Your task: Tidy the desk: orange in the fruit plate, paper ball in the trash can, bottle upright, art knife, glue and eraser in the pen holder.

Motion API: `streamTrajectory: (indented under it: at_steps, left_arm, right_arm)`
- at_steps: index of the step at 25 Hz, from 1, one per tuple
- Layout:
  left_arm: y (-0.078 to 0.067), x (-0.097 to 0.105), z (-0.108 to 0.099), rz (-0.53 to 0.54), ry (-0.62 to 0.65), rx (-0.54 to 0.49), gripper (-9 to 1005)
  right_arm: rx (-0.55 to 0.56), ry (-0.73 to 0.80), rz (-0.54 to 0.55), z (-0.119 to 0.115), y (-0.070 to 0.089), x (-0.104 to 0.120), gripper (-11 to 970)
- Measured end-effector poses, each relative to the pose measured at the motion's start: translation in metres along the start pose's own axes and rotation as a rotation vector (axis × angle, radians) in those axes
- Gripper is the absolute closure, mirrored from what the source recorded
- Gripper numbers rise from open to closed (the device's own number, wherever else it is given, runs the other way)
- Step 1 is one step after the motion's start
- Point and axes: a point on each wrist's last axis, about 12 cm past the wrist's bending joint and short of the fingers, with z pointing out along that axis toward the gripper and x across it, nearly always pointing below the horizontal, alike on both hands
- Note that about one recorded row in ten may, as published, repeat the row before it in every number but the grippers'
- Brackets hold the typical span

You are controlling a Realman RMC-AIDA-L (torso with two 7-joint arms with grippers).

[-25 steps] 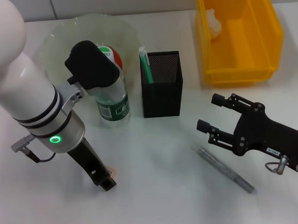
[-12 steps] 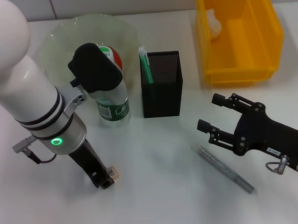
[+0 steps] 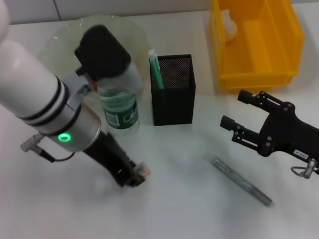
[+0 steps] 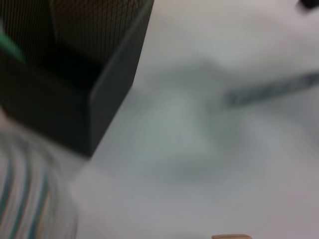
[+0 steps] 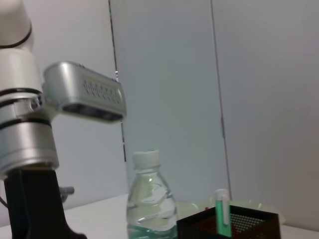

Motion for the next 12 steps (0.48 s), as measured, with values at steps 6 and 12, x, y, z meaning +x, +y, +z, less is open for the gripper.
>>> streamTrajectory:
  at_steps: [6,12]
  left_arm:
    - [0.004,-0.003,-0.012,0.016,-0.116,0.044,707]
    - [0.009,-0.011,-0.028,0.058,-0.296,0.074,711]
  right_arm:
    - [0.04,-0.011,0.015,-0.005,-0.001,0.001,230]
    - [0.063,-0.016,0.031,-0.008,0.0,0.003,230]
